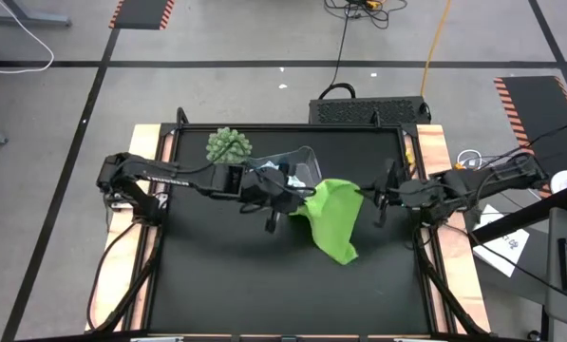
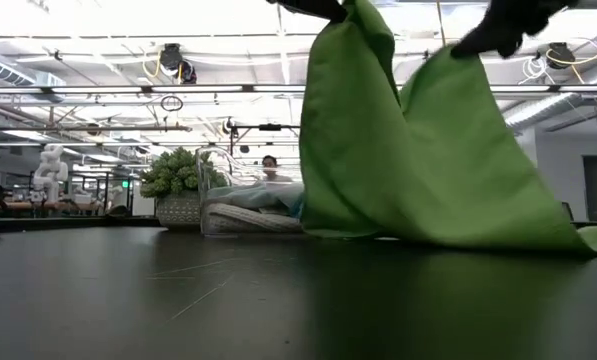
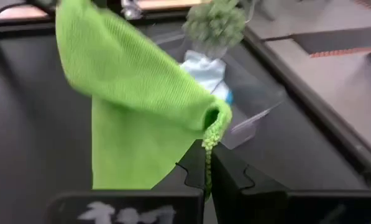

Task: Fold microfiber towels
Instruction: Fold the green towel

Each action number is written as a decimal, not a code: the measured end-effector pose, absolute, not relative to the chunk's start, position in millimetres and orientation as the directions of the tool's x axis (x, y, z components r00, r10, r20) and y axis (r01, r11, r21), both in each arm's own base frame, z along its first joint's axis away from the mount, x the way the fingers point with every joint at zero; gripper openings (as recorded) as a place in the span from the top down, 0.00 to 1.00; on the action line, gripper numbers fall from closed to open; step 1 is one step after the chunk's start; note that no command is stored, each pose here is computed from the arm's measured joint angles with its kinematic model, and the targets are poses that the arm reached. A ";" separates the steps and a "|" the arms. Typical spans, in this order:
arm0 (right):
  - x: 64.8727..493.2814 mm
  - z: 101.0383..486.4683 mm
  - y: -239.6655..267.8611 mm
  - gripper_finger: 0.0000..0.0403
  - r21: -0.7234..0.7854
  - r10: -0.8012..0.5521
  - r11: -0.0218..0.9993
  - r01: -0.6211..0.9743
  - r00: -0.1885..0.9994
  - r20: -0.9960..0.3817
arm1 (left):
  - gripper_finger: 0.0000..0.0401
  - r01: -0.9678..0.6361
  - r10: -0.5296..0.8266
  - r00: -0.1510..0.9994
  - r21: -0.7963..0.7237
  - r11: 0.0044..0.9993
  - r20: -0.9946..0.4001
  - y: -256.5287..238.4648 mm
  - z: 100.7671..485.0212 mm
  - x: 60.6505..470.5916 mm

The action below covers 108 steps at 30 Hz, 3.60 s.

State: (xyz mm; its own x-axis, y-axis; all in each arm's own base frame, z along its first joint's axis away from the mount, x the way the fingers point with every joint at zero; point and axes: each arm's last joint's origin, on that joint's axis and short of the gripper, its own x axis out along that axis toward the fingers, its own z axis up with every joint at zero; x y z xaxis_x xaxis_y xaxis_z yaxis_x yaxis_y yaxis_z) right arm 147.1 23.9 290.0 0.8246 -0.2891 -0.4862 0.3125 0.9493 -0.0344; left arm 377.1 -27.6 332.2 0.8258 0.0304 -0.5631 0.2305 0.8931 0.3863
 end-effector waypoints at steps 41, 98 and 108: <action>198.1 202.7 217.0 0.99 0.004 0.023 1.000 -0.027 0.748 -0.664 | 0.91 0.655 -0.568 0.697 0.065 0.753 -0.438 -176.3 234.1 307.4; 223.5 132.7 118.6 0.46 0.113 -0.149 0.910 0.399 0.570 -0.808 | 0.44 0.233 -0.169 0.724 0.006 0.973 -0.668 -148.6 122.2 268.1; 223.8 113.7 96.4 0.47 0.271 -0.077 0.867 0.417 0.652 -0.754 | 0.44 0.260 -0.175 0.722 0.028 0.965 -0.669 -149.4 122.1 267.7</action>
